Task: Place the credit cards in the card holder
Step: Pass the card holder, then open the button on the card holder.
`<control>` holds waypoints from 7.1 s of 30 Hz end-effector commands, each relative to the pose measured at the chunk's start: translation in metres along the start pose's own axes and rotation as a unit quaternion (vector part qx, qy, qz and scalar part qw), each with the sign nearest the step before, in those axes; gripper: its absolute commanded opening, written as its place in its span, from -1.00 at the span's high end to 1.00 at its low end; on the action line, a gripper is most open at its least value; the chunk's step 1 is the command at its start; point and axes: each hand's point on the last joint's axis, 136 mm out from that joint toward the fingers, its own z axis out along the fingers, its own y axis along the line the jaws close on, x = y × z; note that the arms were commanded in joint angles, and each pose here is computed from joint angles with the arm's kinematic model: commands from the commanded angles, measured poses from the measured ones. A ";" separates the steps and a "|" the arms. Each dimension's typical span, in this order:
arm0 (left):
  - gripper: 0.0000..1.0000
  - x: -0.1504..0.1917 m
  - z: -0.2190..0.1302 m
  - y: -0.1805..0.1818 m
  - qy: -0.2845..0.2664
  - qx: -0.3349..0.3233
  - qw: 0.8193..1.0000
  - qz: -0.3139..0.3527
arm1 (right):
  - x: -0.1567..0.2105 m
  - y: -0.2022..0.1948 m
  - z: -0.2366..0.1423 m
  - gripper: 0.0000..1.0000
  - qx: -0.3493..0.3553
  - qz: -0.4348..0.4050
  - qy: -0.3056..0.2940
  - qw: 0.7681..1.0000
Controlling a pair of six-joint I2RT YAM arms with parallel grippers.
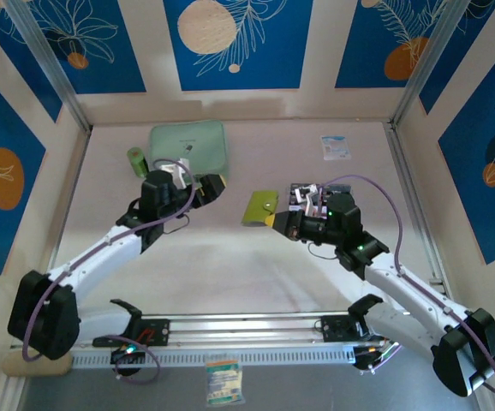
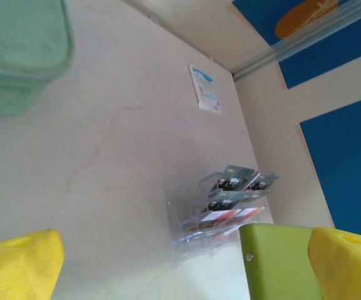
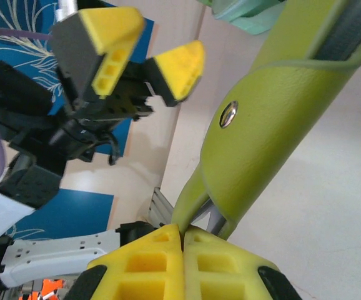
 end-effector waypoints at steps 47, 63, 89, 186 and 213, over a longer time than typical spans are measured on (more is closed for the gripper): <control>0.02 0.023 0.035 -0.101 0.014 0.209 0.973 -0.093 | -0.012 0.019 0.005 1.00 -0.050 -0.002 -0.012 0.999; 0.57 0.027 0.033 -0.104 0.019 0.214 0.974 -0.068 | -0.014 0.018 0.006 1.00 -0.046 0.001 -0.015 0.999; 1.00 0.028 0.017 -0.048 -0.028 0.052 0.998 -0.009 | -0.038 -0.021 0.037 -0.47 0.295 -0.090 -0.003 0.951; 1.00 0.019 -0.002 -0.060 -0.057 0.062 0.996 -0.002 | 0.012 -0.077 0.080 0.74 0.341 -0.017 0.045 0.939; 1.00 0.016 -0.007 -0.062 -0.065 0.066 0.996 -0.001 | 0.063 -0.185 0.027 1.00 0.444 0.037 0.062 0.893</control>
